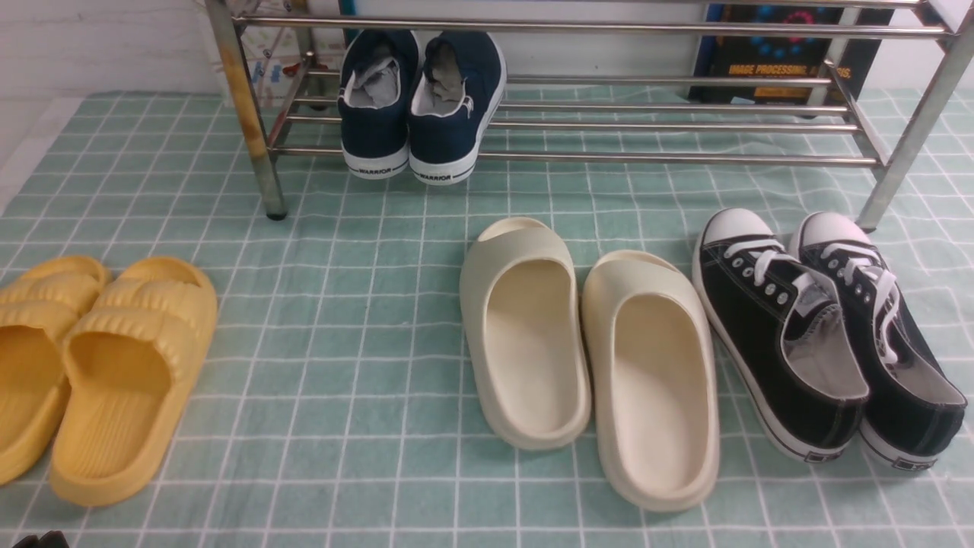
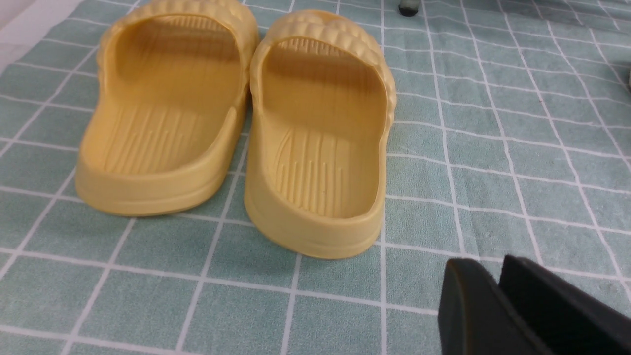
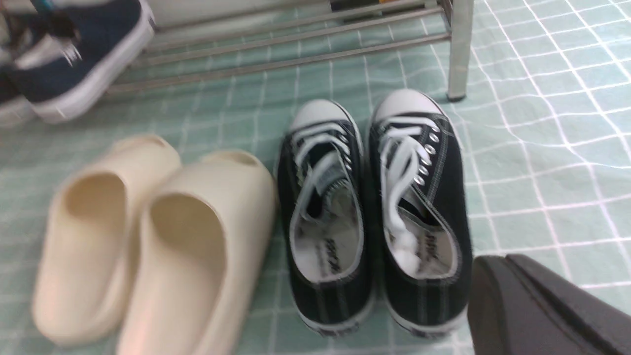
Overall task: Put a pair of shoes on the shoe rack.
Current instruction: Use the right arm to grab the shoe closest to it
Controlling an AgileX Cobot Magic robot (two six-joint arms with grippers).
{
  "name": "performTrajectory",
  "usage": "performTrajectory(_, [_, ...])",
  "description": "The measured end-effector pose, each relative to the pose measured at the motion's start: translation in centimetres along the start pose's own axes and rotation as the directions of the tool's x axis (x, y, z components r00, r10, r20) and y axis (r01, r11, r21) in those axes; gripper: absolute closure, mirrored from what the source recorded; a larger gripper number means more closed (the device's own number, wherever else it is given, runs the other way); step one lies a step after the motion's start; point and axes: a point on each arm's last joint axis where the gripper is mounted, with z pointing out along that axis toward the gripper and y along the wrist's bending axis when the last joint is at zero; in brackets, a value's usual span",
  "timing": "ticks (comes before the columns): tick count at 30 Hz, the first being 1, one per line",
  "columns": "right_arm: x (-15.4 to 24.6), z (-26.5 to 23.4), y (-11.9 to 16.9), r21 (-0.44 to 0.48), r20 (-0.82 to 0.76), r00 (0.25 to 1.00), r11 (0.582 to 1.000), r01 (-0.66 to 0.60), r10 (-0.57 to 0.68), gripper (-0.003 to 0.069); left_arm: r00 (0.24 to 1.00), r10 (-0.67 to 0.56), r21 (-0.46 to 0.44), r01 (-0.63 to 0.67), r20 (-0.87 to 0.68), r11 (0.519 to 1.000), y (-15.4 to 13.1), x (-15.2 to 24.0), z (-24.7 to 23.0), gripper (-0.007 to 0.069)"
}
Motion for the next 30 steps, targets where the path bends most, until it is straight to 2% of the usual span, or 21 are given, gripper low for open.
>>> performTrajectory(1, [-0.7,0.7,-0.1,0.018,-0.09,0.995,0.999,0.05,-0.048,0.0662,1.0,0.0,0.0,0.0,0.0,1.0,0.0,0.0,0.0,0.0519])
performTrajectory(2, [-0.9,0.8,0.0,0.021,-0.106,0.993,0.998,0.059,-0.057,0.0662,1.0,0.0,0.0,0.0,0.0,1.0,0.0,0.0,0.0,0.0519])
performTrajectory(3, [-2.2,2.3,0.1,0.027,-0.249,0.962,0.992,0.122,-0.112,0.0662,1.0,0.0,0.0,0.0,0.0,1.0,0.0,0.0,0.0,0.0515])
performTrajectory(5, [-2.6,4.0,0.6,-0.006,-0.375,0.916,0.988,0.155,-0.146,0.0662,1.0,0.0,0.0,0.0,0.0,1.0,0.0,0.0,0.0,0.0514])
performTrajectory(6, [-2.8,4.0,0.7,-0.019,-0.38,0.912,0.987,0.161,-0.156,0.0662,1.0,0.0,0.0,0.0,0.0,1.0,0.0,0.0,0.0,0.0514])
performTrajectory(8, [-3.1,6.4,2.1,-0.091,-0.471,0.854,0.975,0.203,-0.222,0.0662,1.0,0.0,0.0,0.0,0.0,1.0,0.0,0.0,0.0,0.0512])
performTrajectory(12, [-2.9,9.6,4.8,-0.211,-0.545,0.755,0.931,0.298,-0.365,0.0655,1.0,0.0,0.0,0.0,0.0,1.0,0.0,0.0,0.0,0.0509])
performTrajectory(17, [-2.5,14.0,7.3,-0.226,-0.624,0.676,0.919,0.323,-0.391,0.0609,1.0,0.0,0.0,0.0,0.0,1.0,0.0,0.0,0.0,0.0503])
performTrajectory(20, [-1.7,17.1,8.1,-0.221,-0.671,0.635,0.92,0.324,-0.384,0.0503,1.0,0.0,0.0,0.0,0.0,1.0,0.0,0.0,0.0,0.0499])
performTrajectory(21, [-1.6,17.3,8.2,-0.221,-0.671,0.634,0.92,0.325,-0.385,0.0494,1.0,0.0,0.0,0.0,0.0,1.0,0.0,0.0,0.0,0.0498])
performTrajectory(22, [-1.0,18.5,8.3,-0.221,-0.683,0.621,0.919,0.326,-0.385,0.0418,1.0,0.0,0.0,0.0,0.0,1.0,0.0,0.0,0.0,0.0498])
performTrajectory(23, [-0.9,18.8,8.4,-0.222,-0.685,0.618,0.919,0.327,-0.385,0.0398,1.0,0.0,0.0,0.0,0.0,1.0,0.0,0.0,0.0,0.0498])
performTrajectory(24, [-0.2,19.8,8.5,-0.223,-0.697,0.606,0.919,0.326,-0.384,0.0321,1.0,0.0,0.0,0.0,0.0,1.0,0.0,0.0,0.0,0.0496])
performTrajectory(25, [0.4,20.6,8.5,-0.222,-0.705,0.598,0.919,0.324,-0.382,0.0276,1.0,0.0,0.0,0.0,0.0,1.0,0.0,0.0,0.0,0.0495])
performTrajectory(28, [1.4,22.1,8.7,-0.22,-0.716,0.588,0.921,0.321,-0.376,0.0189,1.0,0.0,0.0,0.0,0.0,1.0,0.0,0.0,0.0,0.0492])
performTrajectory(30, [1.9,22.8,8.7,-0.215,-0.721,0.587,0.924,0.316,-0.369,0.018,1.0,0.0,0.0,0.0,0.0,1.0,0.0,0.0,0.0,0.0491])
